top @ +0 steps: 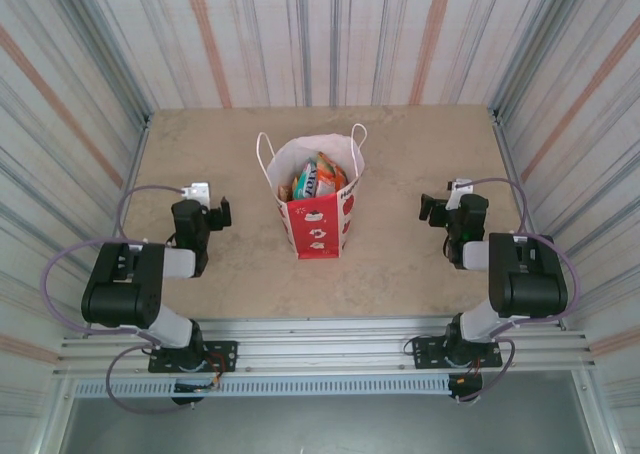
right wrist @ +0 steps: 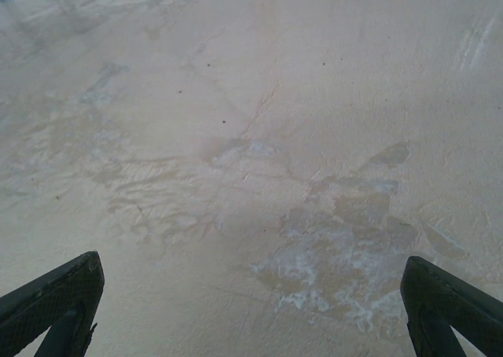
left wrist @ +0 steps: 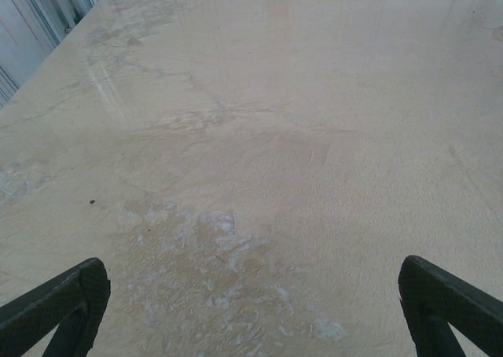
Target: Place the snacks into the paper bag
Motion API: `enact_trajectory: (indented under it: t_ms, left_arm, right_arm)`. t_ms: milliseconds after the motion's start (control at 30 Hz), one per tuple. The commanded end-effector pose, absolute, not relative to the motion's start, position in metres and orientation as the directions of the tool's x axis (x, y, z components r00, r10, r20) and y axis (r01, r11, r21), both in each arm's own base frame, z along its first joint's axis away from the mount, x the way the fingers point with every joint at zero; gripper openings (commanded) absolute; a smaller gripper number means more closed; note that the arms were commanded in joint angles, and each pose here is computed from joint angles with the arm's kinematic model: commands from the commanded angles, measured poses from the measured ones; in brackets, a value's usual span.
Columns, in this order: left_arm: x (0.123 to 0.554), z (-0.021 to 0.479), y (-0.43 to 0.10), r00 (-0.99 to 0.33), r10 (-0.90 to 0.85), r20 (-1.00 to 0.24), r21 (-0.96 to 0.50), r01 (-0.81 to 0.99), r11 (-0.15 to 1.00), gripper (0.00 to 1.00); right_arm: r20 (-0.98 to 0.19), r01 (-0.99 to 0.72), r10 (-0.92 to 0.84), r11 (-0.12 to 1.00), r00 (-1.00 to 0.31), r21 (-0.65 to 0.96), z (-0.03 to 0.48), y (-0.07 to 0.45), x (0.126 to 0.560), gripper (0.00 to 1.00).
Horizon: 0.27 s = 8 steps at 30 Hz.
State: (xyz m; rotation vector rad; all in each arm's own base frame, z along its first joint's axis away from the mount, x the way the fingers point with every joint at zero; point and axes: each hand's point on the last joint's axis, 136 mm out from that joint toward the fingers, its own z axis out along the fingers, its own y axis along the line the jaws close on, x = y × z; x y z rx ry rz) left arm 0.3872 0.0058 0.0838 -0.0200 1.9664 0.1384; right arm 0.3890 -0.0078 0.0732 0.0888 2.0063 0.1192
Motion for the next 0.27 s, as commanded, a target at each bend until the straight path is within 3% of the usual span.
enact_trajectory:
  t_ms: [0,200,233]
  left_arm:
    - [0.3924,0.0930,0.0076,-0.372,0.048,-0.927,0.088,-0.091,0.992,0.99]
    - [0.3918,0.0930,0.0077,-0.371,0.045,-0.928,0.085,-0.090,0.992,0.99]
    - [0.3916,0.0931,0.0075,-0.371,0.046,-0.928,0.086,-0.090,0.992,0.99]
  right_arm:
    - [-0.908,0.021,0.122,0.992,-0.400,0.124,0.0807,-0.0125,0.3954,0.99]
    - [-0.909,0.020,0.125,0.992,-0.397,0.127,0.0811,-0.0126,0.3946,0.99]
    - [-0.911,0.017,0.124,0.992,-0.393,0.128,0.0823,-0.0123,0.3947,0.91]
